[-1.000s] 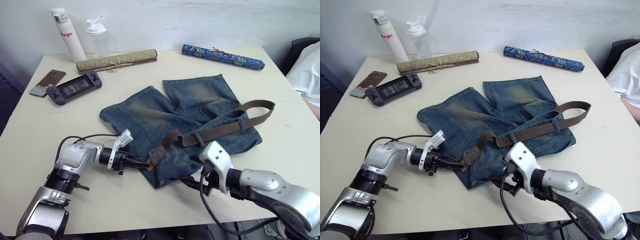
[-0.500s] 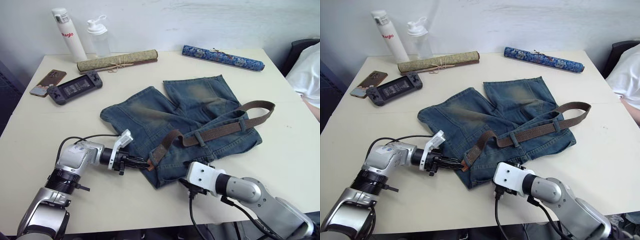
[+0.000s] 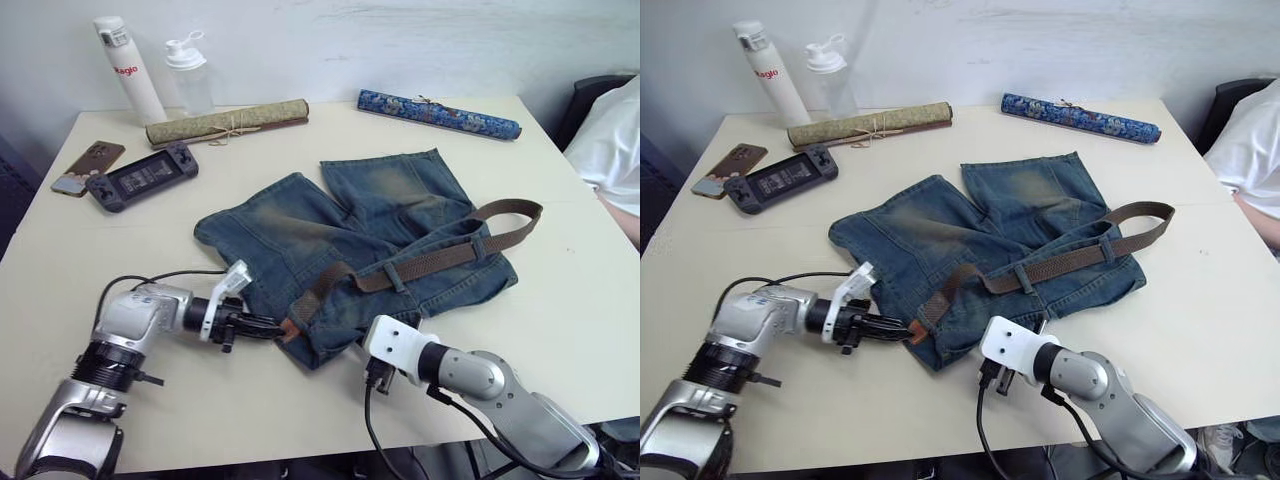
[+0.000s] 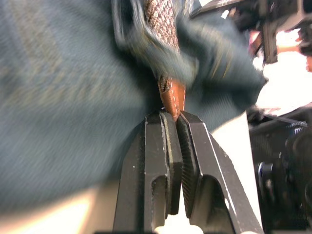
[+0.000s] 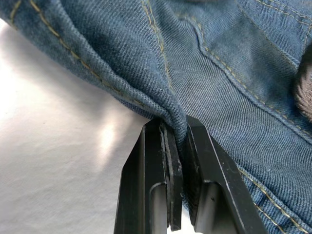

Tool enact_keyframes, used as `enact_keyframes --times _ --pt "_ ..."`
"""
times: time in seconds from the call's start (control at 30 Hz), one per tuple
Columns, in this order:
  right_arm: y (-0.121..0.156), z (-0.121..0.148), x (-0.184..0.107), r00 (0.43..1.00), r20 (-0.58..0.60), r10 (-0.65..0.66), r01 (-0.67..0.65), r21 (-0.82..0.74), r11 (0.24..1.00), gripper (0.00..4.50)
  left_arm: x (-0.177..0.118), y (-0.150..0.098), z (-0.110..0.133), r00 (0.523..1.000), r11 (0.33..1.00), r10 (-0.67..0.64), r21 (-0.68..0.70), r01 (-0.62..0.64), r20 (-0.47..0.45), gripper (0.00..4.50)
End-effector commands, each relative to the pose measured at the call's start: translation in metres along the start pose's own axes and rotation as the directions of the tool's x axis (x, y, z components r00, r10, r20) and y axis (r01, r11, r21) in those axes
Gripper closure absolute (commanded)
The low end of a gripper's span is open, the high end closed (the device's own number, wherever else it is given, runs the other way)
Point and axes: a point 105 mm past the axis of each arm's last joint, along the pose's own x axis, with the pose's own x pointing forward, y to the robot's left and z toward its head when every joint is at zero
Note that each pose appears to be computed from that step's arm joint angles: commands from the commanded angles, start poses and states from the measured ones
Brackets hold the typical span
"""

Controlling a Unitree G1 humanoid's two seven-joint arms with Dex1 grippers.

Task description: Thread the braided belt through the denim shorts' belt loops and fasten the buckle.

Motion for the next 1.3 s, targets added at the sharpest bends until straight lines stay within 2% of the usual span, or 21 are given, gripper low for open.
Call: enact_keyframes --times 0.03,0.13,0.27,0.33,0.43,0.57,0.63,0.73,0.8,0.97,1.03,1.1,1.3 --pt "-0.003 -0.007 0.002 0.999 -0.03 -0.013 0.014 0.013 1.0 4.46 -0.032 -0.004 -0.004 1.0 0.999 0.023 0.039 -0.022 -0.021 4.5" --pt "-0.003 -0.006 0.004 1.0 -0.029 -0.013 0.014 0.016 1.0 4.46 -0.063 -0.006 -0.012 0.998 0.999 0.043 0.015 -0.042 -0.055 4.5" --pt "-0.004 -0.007 0.007 1.0 -0.027 -0.01 0.011 0.019 1.0 4.46 -0.115 -0.001 -0.035 0.972 0.991 0.134 0.037 -0.129 -0.194 4.5" --pt "-0.004 -0.006 0.008 1.0 -0.024 -0.006 0.007 0.018 1.0 4.46 -0.137 0.006 -0.036 0.939 0.973 0.224 0.109 -0.202 -0.261 4.5" --pt "-0.003 -0.002 0.009 1.0 -0.012 0.0 0.0 0.018 1.0 4.46 -0.175 0.016 -0.035 0.866 0.926 0.366 0.23 -0.3 -0.342 4.5" --pt "-0.002 0.0 0.011 1.0 -0.005 0.005 -0.005 0.019 1.0 4.46 -0.201 0.016 -0.043 0.8 0.901 0.426 0.275 -0.335 -0.422 4.5" --pt "-0.001 0.002 0.012 1.0 0.004 0.01 -0.011 0.021 1.0 4.46 -0.22 0.013 -0.059 0.728 0.893 0.449 0.291 -0.344 -0.517 4.5" --pt "0.0 0.003 0.013 1.0 0.007 0.016 -0.016 0.02 1.0 4.46 -0.239 0.01 -0.074 0.647 0.877 0.48 0.303 -0.374 -0.593 4.5" --pt "0.0 0.004 0.014 1.0 0.009 0.021 -0.021 0.017 1.0 4.46 -0.257 0.008 -0.085 0.56 0.845 0.526 0.32 -0.429 -0.64 4.5" --pt "0.0 0.005 0.015 1.0 0.015 0.027 -0.028 0.01 1.0 4.46 -0.282 0.003 -0.106 0.423 0.791 0.574 0.343 -0.506 -0.701 4.5" --pt "0.0 0.006 0.016 0.999 0.016 0.028 -0.028 0.009 1.0 4.46 -0.283 0.004 -0.108 0.434 0.78 0.586 0.33 -0.532 -0.684 4.5" --pt "0.0 0.006 0.016 0.999 0.017 0.029 -0.029 0.009 1.0 4.46 -0.279 0.005 -0.106 0.471 0.774 0.595 0.306 -0.554 -0.651 4.5" --pt "0.0 0.006 0.017 0.999 0.02 0.037 -0.037 0.008 0.999 4.46 -0.298 0.008 -0.119 0.303 0.703 0.654 0.41 -0.581 -0.693 4.5"
